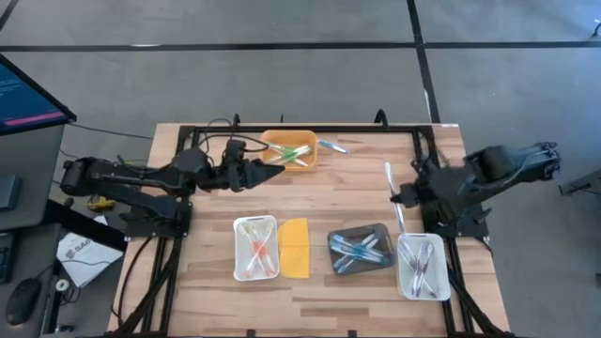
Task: Pick & Place Toothbrushes
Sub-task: Put the purple toothbrush into the right white bin
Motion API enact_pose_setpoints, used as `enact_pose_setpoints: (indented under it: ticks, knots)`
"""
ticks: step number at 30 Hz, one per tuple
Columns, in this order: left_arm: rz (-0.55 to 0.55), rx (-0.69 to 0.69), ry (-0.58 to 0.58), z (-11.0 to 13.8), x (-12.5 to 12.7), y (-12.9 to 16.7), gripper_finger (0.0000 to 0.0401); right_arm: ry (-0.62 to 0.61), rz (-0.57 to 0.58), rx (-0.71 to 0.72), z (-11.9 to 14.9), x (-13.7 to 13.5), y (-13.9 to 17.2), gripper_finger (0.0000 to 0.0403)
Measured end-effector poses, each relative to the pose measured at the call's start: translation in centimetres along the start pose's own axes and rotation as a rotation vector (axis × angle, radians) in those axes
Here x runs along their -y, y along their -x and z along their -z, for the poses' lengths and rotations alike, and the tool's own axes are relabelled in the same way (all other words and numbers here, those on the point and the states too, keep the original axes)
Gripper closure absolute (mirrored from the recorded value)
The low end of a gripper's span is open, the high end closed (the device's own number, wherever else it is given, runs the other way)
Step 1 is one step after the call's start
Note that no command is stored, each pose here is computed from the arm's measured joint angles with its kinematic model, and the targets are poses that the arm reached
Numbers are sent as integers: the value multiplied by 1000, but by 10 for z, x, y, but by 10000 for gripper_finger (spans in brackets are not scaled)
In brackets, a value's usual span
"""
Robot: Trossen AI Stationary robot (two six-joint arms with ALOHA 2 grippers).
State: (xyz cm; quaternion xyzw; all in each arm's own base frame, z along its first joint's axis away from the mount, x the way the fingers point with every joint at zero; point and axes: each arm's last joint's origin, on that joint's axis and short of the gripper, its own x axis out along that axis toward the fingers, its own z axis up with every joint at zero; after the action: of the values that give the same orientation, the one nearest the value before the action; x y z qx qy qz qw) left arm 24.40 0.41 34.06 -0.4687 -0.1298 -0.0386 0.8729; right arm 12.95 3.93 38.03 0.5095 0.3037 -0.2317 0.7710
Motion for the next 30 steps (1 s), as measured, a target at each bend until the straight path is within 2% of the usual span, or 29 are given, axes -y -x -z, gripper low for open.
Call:
enact_pose_setpoints:
  ticks: [11,16,21,24,27,30]
  knots:
    - [133,-196,48,7,6,1,197,-350,291,-95,73,45,-47,394]
    - [185,-282,59,10,7,2,197,-306,368,-194,97,43,-58,394]
    - [199,-309,72,10,8,2,197,-232,461,-321,120,44,-62,394]
    - [200,-312,73,10,8,2,197,-133,542,-380,133,50,-58,394]
    - [218,-342,73,11,8,3,197,-4,564,-410,145,55,-56,394]
    - [218,-346,82,11,8,3,197,62,604,-398,152,60,-56,394]
